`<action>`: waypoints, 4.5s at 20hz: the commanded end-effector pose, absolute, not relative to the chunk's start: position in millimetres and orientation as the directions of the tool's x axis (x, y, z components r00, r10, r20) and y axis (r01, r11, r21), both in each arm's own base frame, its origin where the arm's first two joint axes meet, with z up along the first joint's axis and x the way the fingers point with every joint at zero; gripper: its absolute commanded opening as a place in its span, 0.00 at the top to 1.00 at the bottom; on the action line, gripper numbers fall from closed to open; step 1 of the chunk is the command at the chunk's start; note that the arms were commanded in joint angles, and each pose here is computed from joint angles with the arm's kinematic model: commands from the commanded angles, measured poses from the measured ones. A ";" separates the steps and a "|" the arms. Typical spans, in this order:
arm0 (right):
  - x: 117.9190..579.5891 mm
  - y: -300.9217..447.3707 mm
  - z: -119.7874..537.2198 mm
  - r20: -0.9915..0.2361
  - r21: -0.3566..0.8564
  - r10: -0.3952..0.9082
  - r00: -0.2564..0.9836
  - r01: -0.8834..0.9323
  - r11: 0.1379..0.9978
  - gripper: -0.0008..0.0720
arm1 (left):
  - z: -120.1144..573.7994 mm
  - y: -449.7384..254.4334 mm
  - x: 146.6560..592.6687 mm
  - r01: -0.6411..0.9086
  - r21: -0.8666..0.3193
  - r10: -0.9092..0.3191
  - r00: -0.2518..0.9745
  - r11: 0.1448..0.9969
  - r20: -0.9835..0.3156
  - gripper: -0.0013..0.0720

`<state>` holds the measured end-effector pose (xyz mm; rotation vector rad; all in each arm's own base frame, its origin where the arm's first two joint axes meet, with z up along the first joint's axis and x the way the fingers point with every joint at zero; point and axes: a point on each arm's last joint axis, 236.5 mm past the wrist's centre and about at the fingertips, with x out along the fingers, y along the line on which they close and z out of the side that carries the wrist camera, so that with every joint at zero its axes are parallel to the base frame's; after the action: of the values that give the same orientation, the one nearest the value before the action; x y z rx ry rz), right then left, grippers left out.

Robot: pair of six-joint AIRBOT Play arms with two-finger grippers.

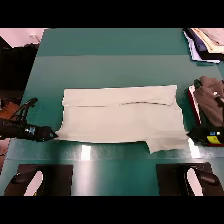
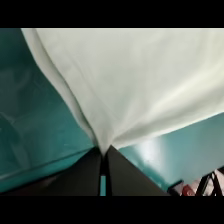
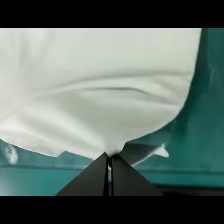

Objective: Fold the shirts.

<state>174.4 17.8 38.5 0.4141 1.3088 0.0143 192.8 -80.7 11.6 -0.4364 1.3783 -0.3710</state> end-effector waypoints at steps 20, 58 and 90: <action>410.4 28.4 23.9 -0.879 0.366 0.299 0.370 0.122 0.923 0.97 | 3.5 -33.7 415.9 -0.053 -0.540 -0.431 0.539 0.840 -0.723 0.94; 398.7 21.8 -71.6 -0.763 0.645 0.637 0.107 0.192 0.740 0.12 | 6.7 -172.8 385.5 0.228 -0.635 -0.674 0.213 0.738 -0.707 0.94; 433.9 268.8 219.2 -0.520 0.589 0.808 0.278 -0.568 0.575 0.97 | -48.7 -339.1 455.1 0.363 -0.546 -0.633 0.190 0.755 -0.750 0.95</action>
<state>439.8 244.0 204.1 0.3313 0.9285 0.9079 447.6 -336.4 -53.1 -0.2636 1.2082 -0.7133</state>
